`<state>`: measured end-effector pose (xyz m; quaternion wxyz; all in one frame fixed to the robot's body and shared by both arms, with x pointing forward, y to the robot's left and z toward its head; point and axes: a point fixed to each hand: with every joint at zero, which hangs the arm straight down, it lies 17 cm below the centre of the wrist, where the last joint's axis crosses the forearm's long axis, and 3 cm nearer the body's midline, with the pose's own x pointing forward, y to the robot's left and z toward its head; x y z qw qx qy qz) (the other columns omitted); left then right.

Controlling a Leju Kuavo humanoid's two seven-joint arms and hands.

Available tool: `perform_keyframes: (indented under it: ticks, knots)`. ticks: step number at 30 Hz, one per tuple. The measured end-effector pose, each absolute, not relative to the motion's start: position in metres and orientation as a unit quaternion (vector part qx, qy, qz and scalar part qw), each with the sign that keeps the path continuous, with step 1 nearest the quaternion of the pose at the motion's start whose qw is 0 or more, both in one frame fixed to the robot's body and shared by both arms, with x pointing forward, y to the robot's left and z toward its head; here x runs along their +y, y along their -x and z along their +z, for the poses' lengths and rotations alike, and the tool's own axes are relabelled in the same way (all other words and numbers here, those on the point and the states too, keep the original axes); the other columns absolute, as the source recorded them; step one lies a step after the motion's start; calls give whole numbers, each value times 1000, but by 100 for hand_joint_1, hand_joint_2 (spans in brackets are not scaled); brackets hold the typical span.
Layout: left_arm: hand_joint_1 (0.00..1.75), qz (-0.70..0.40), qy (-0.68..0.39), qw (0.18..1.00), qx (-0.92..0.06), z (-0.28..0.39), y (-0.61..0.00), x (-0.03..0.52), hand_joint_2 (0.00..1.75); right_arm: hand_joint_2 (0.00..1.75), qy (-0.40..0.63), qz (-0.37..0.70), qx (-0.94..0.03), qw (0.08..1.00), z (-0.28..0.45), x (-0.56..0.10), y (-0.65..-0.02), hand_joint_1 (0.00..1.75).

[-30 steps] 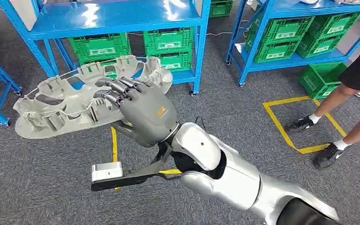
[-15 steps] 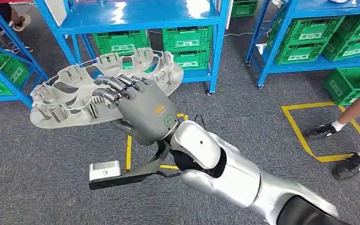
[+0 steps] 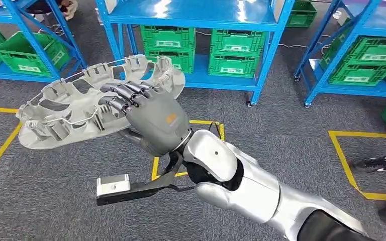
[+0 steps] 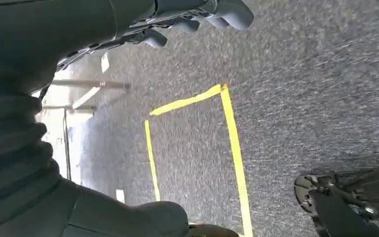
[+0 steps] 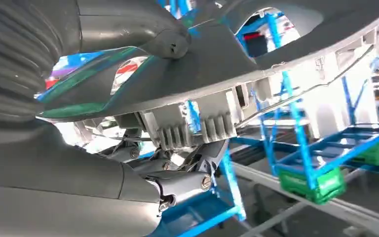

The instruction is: Take the parts from the cabinet and place them on the table.

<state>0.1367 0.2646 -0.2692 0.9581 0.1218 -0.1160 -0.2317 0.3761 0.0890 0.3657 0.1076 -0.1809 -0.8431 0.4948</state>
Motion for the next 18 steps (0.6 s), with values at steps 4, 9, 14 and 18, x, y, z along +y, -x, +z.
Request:
perform_keyframes:
  ticks: [4,9,14,18]
  knots:
    - [0,-235,-121,957,-117,-269,-137,263,175,175,183,497,-842,107,365,89,-377,175]
    - [0,-236,-122,957,-115,-269,-136,266,175,175,184,497,-842,105,366,89,-377,175]
    - [0,-235,-123,958,-112,-269,-138,266,175,175,185,500,-840,104,364,89,-376,175]
    - [0,-235,-123,958,-109,-269,-136,266,175,175,185,501,-839,105,364,89,-376,175]
